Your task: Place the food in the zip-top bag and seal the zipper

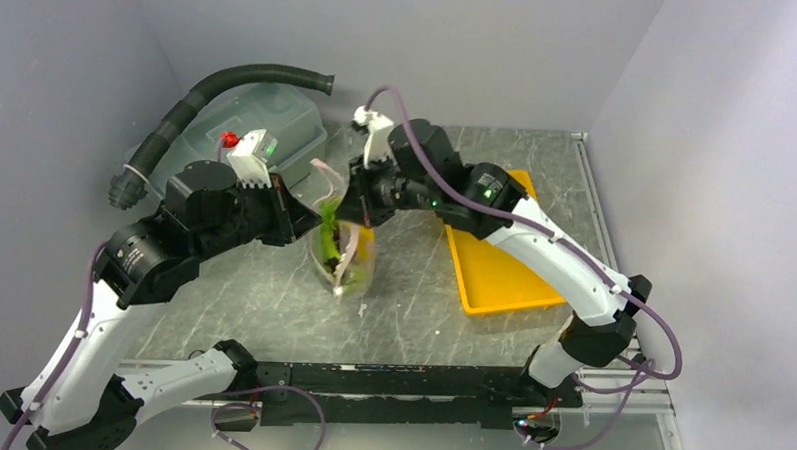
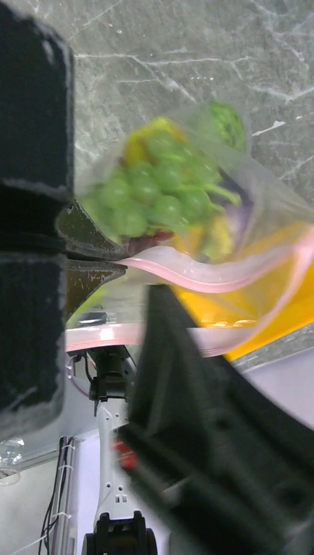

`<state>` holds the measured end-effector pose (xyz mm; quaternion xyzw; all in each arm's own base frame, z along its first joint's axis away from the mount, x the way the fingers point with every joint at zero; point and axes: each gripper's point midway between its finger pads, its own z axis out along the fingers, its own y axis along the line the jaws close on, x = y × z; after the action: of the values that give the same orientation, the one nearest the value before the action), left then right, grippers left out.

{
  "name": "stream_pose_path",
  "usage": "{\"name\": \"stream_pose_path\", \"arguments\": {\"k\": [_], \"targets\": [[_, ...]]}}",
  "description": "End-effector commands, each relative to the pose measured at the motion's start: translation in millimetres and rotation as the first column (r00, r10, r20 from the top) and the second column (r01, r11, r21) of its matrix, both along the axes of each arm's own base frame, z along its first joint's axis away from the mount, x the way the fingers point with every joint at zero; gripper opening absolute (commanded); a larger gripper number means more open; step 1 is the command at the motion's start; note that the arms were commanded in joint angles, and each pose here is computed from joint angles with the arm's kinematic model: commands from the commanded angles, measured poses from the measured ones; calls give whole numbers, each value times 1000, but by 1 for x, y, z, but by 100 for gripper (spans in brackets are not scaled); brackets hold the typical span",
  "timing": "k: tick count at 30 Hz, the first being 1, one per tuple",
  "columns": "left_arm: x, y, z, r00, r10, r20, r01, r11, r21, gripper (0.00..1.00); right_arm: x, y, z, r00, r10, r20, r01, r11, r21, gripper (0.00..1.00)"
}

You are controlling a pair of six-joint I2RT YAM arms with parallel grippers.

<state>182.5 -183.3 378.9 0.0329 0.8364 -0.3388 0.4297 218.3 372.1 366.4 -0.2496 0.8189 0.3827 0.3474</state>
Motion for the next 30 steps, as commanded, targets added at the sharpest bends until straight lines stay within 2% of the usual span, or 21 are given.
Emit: {"name": "stream_pose_path", "arguments": {"k": [1,3,11,21,30], "targets": [[3,-12,12,999,-32,22,33,998,-44,0,-10,11,29,995,24,97,-28,999,43,0],[2,-10,12,999,-24,28,26,998,-51,0,1,-6,27,995,-25,98,22,999,32,0],[-3,-14,20,998,-49,42,53,994,-96,0,-13,-2,27,991,89,97,-92,995,27,0],[-6,-18,17,998,-55,24,58,988,-142,0,-6,1,9,989,104,106,-101,994,-37,0],[-5,-21,29,1000,-18,12,21,969,-246,0,5,5,3,983,112,145,-105,993,-57,14]]}}
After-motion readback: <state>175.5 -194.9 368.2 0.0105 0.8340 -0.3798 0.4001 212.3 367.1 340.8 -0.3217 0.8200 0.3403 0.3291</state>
